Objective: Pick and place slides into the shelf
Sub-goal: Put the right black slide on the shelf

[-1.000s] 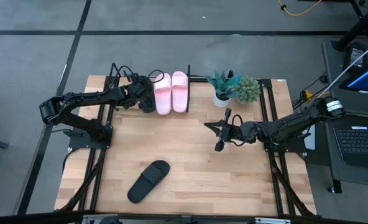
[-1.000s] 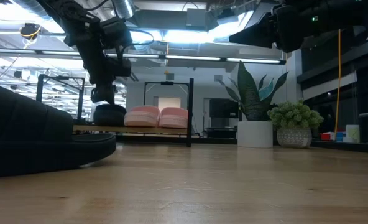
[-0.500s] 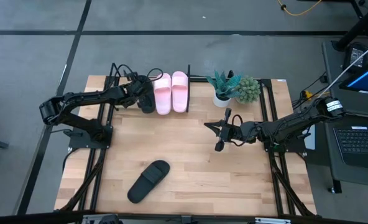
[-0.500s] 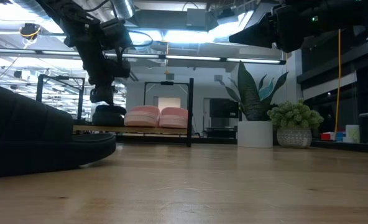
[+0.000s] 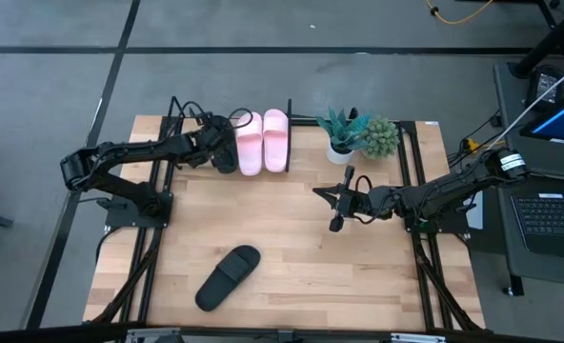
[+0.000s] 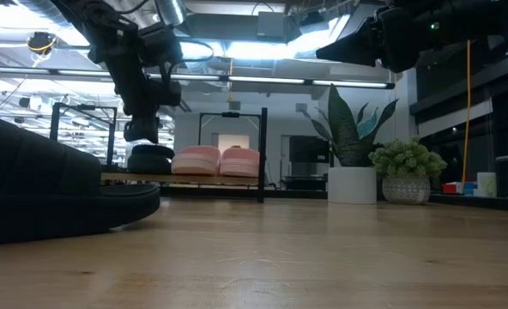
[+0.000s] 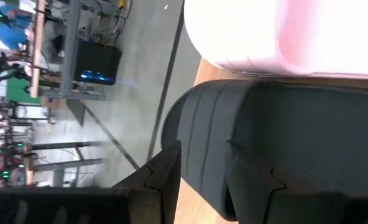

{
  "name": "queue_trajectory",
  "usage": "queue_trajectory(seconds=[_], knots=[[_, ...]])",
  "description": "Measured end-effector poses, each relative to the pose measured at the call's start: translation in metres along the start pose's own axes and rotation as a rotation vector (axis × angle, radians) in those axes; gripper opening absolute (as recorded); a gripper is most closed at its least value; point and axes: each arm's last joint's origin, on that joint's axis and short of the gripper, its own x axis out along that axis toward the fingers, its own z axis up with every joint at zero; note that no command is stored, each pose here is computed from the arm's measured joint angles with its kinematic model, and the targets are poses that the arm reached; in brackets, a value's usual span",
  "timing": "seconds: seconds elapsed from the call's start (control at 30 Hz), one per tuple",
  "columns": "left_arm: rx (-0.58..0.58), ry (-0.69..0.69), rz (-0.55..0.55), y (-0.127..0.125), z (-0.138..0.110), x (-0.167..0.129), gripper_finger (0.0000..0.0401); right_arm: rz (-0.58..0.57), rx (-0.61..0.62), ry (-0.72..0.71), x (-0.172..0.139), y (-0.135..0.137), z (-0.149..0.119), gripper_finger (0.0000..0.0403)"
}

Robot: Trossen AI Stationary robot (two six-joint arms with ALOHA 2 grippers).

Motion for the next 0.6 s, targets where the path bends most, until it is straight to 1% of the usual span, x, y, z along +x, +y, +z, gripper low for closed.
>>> queue_trajectory(seconds=[0.1, 0.23, 0.43, 0.6], knots=[[-0.003, -0.018, 0.002, -0.001, 0.002, -0.004, 0.0114, 0.000, -0.001, 0.001, 0.000, 0.000, 0.000, 0.0012], [0.003, -0.055, -0.078, -0.006, 0.003, -0.009, 0.0114, 0.004, -0.006, 0.009, 0.000, 0.000, -0.001, 0.0012], [0.022, -0.024, -0.149, -0.008, -0.003, -0.003, 0.0114, 0.005, -0.008, 0.010, 0.000, 0.001, -0.001, 0.0012], [-0.002, 0.010, -0.112, -0.002, -0.006, 0.004, 0.0114, 0.006, -0.010, 0.014, 0.000, 0.001, -0.002, 0.0012]])
